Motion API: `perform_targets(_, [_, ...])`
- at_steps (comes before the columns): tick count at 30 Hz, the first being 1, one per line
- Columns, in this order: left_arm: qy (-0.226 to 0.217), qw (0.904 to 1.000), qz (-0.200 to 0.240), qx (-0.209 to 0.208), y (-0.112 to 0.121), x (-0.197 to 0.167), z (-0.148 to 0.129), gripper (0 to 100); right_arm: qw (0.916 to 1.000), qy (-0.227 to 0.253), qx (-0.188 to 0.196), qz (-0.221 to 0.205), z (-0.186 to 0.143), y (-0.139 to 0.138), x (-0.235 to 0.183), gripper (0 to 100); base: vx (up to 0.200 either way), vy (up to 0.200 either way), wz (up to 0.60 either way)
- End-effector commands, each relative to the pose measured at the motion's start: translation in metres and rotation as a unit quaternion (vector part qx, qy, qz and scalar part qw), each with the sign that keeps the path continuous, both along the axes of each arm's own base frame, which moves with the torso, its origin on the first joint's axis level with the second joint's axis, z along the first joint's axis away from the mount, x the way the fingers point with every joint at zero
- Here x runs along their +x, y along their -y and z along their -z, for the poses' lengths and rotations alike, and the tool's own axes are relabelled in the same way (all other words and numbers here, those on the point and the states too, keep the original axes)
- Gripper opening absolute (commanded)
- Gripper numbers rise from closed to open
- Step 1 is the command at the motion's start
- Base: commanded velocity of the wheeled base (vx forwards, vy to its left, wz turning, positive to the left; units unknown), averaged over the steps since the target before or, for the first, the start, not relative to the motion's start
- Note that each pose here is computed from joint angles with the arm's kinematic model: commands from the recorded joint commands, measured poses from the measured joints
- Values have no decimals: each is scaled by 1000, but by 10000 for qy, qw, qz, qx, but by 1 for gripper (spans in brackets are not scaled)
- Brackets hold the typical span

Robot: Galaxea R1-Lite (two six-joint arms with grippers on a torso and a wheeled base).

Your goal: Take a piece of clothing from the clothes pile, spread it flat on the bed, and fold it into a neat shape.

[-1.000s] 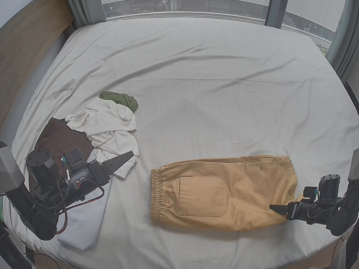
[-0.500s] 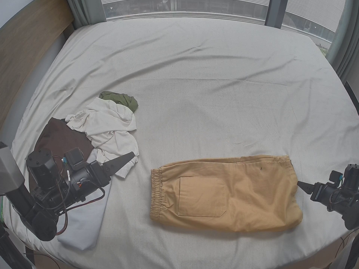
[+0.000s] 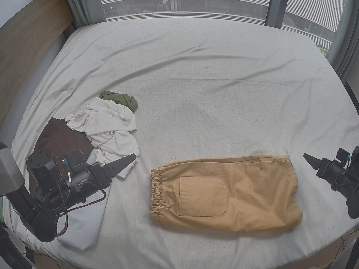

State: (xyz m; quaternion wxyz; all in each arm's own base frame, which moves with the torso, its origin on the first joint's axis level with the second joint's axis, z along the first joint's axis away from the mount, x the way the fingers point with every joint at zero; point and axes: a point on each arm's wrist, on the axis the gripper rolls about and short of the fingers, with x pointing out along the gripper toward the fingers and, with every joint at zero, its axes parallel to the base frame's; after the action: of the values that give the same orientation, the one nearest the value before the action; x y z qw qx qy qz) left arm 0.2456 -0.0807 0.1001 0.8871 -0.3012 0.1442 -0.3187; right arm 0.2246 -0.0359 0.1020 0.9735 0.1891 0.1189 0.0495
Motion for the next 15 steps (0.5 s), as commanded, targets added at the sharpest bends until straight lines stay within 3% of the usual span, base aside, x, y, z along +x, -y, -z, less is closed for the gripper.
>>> perform_targets(1, [-1, 10000, 9, 2, 1, 0, 0, 100, 9996, 263, -3, -95, -10, -2, 16, 100, 0, 0, 0])
perform_targets(15, [-131, 9999, 24, 33, 1, -4, 5, 100, 9950, 488, 346, -802, -31, -32, 47, 100, 0, 0, 0])
